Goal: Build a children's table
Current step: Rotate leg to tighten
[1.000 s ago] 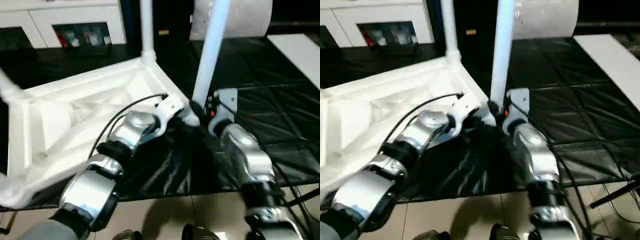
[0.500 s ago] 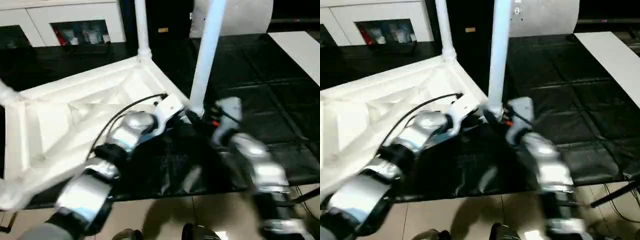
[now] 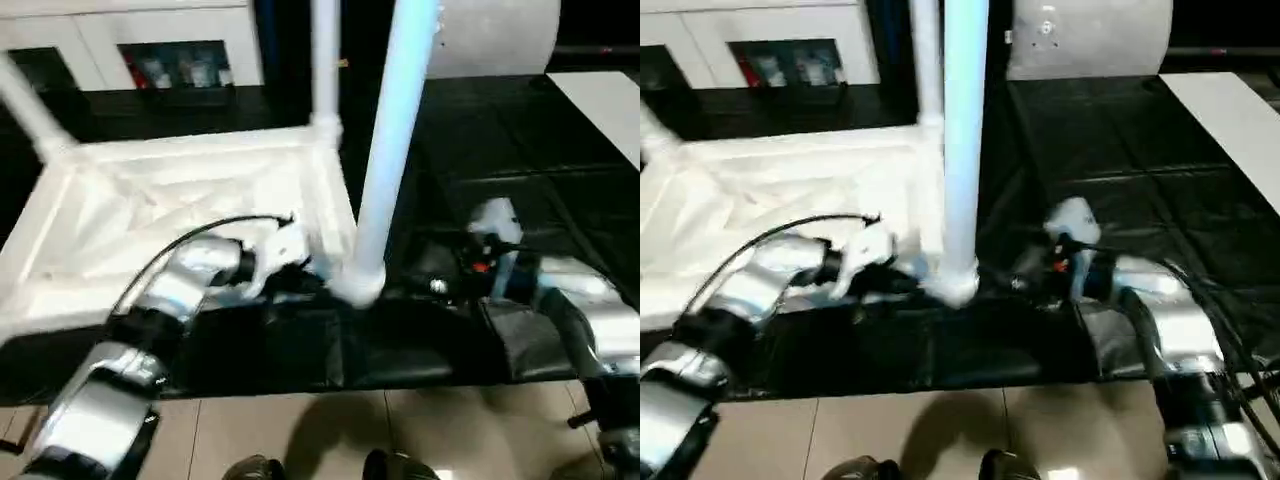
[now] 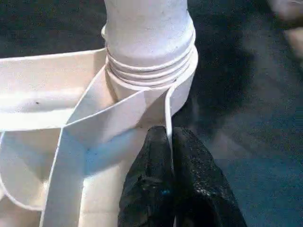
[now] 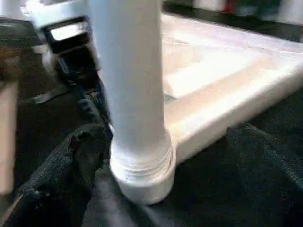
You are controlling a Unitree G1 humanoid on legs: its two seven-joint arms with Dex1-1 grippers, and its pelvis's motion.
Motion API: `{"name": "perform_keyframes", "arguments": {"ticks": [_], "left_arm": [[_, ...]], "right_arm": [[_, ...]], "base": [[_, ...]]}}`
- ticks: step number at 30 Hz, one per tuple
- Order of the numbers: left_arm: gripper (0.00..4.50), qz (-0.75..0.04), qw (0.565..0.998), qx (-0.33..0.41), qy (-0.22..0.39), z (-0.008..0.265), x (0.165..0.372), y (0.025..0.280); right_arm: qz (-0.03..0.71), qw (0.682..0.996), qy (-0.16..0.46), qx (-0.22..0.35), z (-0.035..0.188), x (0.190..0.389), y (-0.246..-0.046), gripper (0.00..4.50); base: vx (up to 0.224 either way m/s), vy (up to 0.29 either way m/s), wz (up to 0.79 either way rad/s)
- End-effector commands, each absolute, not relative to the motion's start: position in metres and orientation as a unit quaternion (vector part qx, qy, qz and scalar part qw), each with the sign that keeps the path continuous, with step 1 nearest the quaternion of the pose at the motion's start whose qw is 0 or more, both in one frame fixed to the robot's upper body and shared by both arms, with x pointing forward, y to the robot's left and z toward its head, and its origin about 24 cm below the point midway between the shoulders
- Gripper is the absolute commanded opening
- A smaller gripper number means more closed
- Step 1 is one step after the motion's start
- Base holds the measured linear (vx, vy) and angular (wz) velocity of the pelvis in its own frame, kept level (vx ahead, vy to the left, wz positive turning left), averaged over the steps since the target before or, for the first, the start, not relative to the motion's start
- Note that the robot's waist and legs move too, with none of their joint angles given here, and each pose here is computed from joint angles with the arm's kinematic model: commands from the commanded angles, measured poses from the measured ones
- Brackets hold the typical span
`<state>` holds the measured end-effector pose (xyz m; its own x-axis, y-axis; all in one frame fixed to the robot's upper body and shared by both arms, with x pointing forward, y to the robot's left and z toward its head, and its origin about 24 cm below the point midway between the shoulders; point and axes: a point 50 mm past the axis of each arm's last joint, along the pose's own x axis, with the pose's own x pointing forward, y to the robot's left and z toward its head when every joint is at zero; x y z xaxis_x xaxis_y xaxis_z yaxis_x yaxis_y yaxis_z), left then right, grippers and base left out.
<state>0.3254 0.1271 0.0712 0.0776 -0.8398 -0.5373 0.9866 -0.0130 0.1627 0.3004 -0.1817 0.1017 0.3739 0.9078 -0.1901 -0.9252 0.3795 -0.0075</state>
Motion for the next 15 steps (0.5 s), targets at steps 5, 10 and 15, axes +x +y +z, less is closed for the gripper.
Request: {"name": "perform_keyframes", "arguments": {"ticks": [5, 10, 15], "left_arm": [[0.0, -0.719, 0.613, 0.277, 0.176, 0.065, 0.309, 0.132], [0.0, -0.726, 0.601, 0.288, 0.171, 0.07, 0.307, 0.134], [0.0, -0.726, 0.601, 0.29, 0.169, 0.072, 0.307, 0.133]], "right_arm": [[0.635, 0.764, 0.106, -0.048, 0.096, 0.297, -0.165, 3.88], [0.672, 0.731, 0.116, -0.038, 0.09, 0.301, -0.151, 3.51], [0.684, 0.718, 0.122, -0.041, 0.087, 0.302, -0.146, 3.02]], "base": [[0.0, 0.0, 0.0], [0.0, 0.0, 0.0], [0.0, 0.0, 0.0]]}}
